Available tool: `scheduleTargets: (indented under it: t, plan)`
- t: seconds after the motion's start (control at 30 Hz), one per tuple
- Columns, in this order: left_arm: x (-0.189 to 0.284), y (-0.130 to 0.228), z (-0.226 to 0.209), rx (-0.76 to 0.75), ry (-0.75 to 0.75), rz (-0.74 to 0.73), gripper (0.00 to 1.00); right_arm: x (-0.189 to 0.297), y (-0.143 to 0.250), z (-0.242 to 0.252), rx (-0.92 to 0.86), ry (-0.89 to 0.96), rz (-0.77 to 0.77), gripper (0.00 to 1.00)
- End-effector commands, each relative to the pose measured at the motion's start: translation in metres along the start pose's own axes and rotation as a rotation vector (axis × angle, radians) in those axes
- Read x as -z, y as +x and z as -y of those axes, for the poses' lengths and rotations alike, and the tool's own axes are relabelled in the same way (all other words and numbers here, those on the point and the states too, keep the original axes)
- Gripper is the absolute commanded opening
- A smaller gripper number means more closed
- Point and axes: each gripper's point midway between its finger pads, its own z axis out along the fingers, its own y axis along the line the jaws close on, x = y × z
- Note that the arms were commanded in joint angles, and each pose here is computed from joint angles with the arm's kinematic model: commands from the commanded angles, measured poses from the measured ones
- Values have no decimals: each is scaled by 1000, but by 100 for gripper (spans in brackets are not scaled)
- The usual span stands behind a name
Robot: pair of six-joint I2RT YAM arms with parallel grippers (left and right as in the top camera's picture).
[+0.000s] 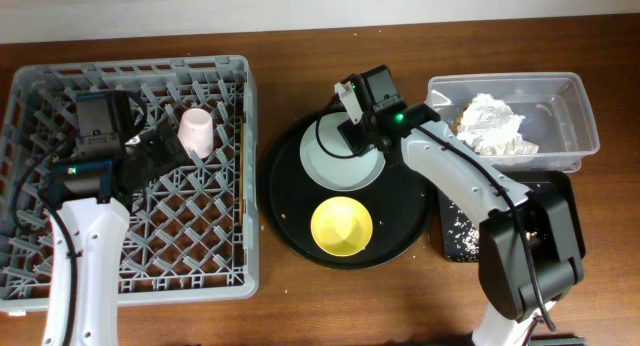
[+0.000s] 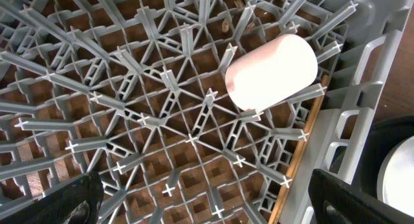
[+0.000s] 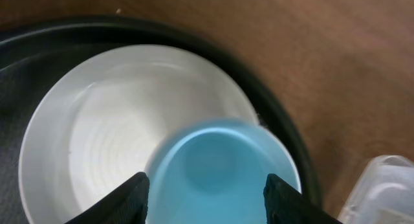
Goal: Sort waste into correct bins and load items into the dishwasher rack
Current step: 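Grasp the blue cup on the white plate with the right gripper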
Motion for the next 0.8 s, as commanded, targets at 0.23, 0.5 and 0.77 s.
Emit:
scheduleTargets:
  t: [0.23, 0.5, 0.77]
  plan:
    - [3, -3, 0, 15, 6, 12, 99, 6, 11, -28, 75, -25, -86, 39]
    - [3, -3, 0, 15, 6, 12, 99, -23, 30, -19, 71, 12, -159, 4]
    - [3, -3, 0, 15, 6, 12, 99, 160, -32, -6, -52, -4, 82, 4]
